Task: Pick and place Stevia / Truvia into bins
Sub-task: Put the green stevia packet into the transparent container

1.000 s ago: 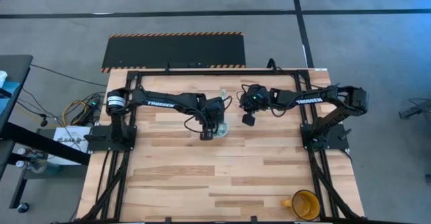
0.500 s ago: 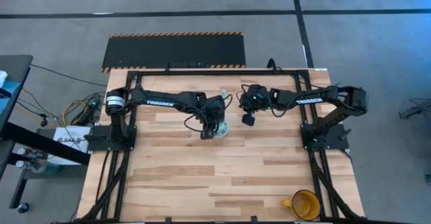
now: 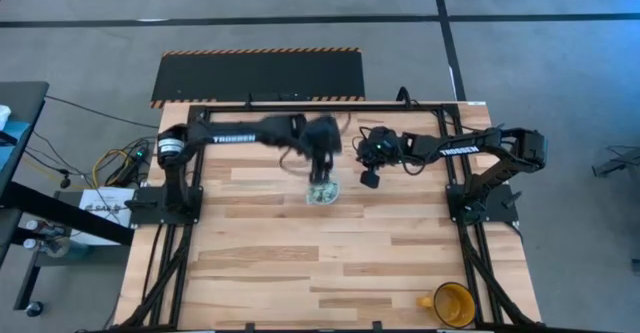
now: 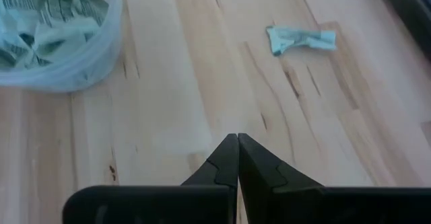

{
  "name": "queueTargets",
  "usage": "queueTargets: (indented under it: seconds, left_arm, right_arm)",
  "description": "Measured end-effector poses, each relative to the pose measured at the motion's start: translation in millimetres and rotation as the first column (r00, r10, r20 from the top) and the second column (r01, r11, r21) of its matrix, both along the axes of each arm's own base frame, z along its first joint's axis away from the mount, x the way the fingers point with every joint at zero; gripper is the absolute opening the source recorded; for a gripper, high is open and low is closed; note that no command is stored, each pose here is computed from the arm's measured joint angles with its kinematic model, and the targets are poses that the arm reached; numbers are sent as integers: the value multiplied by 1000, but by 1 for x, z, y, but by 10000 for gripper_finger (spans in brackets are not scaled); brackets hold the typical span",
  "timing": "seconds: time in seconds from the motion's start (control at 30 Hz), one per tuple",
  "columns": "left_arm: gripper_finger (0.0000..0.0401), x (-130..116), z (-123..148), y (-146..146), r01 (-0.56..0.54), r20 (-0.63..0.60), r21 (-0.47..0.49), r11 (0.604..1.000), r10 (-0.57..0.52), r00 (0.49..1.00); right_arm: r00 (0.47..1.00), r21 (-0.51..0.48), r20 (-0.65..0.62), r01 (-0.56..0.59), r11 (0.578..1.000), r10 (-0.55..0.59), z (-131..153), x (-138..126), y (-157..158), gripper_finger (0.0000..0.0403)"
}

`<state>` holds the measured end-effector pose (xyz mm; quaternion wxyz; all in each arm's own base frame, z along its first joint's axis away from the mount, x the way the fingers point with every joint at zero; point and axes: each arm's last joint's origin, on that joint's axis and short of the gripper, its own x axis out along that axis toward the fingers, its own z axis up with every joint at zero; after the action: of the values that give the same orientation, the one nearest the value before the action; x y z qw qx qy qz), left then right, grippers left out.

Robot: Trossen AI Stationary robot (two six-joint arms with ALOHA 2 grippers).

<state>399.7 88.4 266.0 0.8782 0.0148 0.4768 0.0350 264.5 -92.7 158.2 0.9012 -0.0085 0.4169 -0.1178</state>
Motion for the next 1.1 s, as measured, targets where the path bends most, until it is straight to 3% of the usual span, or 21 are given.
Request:
queueTargets:
  seconds: [0.17,0.3,0.4,0.7,0.8,1.1]
  left_arm:
    - [182,-6,17,63,-230,161,-124,965,248,955]
    - [183,-21,11,98,-440,160,-182,879,468,869]
    - [183,-28,9,112,-528,144,-232,817,566,812]
    - [183,-24,6,114,-503,159,-268,822,553,818]
    - [183,-19,-8,118,-512,118,-318,798,569,814]
    - [183,-7,-63,131,-608,-25,-325,725,636,771]
  right_arm:
    - [1000,9,-11,12,1000,-12,-4,-3,-1,0]
    - [1000,13,-9,18,1000,-18,-4,-3,-1,0]
    - [1000,15,-7,20,1000,-20,-3,-3,-1,0]
    - [999,23,22,39,999,-39,-2,-1,-1,0]
    - [998,30,40,50,998,-51,-1,0,-2,0]
    - [998,37,34,56,998,-57,-1,-1,-1,0]
